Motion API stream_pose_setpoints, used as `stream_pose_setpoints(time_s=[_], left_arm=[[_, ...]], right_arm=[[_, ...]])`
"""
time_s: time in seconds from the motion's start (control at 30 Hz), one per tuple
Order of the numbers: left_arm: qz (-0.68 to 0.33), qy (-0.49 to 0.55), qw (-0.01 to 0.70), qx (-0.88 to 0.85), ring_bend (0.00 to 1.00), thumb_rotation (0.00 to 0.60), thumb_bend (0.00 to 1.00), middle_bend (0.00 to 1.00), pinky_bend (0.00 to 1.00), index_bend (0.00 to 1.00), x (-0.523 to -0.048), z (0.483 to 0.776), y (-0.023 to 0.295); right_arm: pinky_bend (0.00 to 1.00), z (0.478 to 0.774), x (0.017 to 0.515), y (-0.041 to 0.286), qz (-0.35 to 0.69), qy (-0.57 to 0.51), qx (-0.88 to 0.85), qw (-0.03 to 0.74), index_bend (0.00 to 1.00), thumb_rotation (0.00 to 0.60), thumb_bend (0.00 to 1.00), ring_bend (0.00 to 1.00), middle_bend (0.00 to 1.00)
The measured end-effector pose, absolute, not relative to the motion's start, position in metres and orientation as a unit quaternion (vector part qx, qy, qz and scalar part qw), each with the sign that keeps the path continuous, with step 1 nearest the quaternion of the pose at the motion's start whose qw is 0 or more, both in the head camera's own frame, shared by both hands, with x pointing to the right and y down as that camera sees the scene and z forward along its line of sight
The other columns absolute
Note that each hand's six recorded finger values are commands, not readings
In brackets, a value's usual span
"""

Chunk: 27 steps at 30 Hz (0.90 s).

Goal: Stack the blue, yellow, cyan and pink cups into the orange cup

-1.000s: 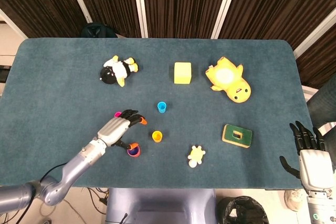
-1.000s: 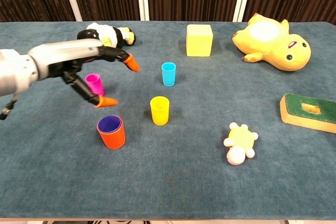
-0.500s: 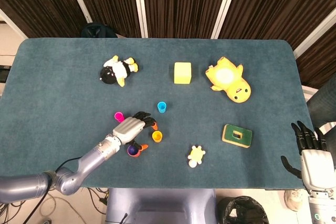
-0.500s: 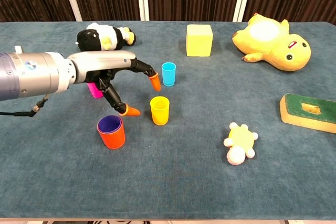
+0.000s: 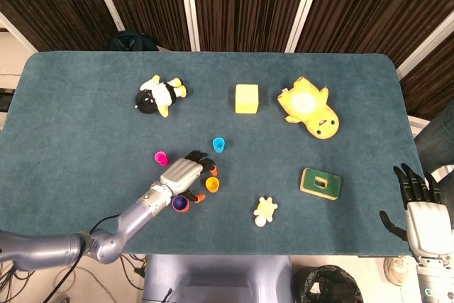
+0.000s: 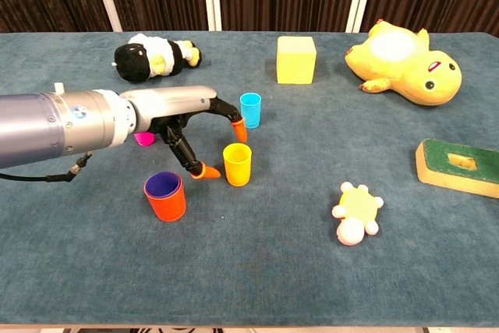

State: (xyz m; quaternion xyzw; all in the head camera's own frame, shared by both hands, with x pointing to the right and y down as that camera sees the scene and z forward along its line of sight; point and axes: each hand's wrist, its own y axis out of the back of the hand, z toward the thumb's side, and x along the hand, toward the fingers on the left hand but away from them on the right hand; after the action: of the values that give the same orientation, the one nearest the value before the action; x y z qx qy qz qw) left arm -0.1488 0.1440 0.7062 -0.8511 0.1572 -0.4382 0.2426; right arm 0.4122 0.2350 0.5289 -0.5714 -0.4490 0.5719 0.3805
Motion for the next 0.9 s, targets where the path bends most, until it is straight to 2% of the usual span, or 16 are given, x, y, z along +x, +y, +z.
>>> stream_pose_setpoints(time_s=[0.73, 0.9], left_arm=[[-0.45, 0.146, 0.269, -0.839, 0.05, 0.6, 0.26, 0.2, 0.02, 0.4, -0.137, 0.717, 0.146], [-0.453, 0.146, 0.269, -0.837, 0.06, 0.6, 0.3, 0.22, 0.02, 0.42, -0.136, 0.719, 0.146]], right_arm=[[0.06, 0.529, 0.413, 0.235, 0.572, -0.451, -0.571, 0.379, 0.05, 0.6, 0.32, 0.14, 0.07], [0.06, 0.529, 0.414, 0.235, 0.572, -0.451, -0.571, 0.378, 0.05, 0.6, 0.32, 0.14, 0.07]])
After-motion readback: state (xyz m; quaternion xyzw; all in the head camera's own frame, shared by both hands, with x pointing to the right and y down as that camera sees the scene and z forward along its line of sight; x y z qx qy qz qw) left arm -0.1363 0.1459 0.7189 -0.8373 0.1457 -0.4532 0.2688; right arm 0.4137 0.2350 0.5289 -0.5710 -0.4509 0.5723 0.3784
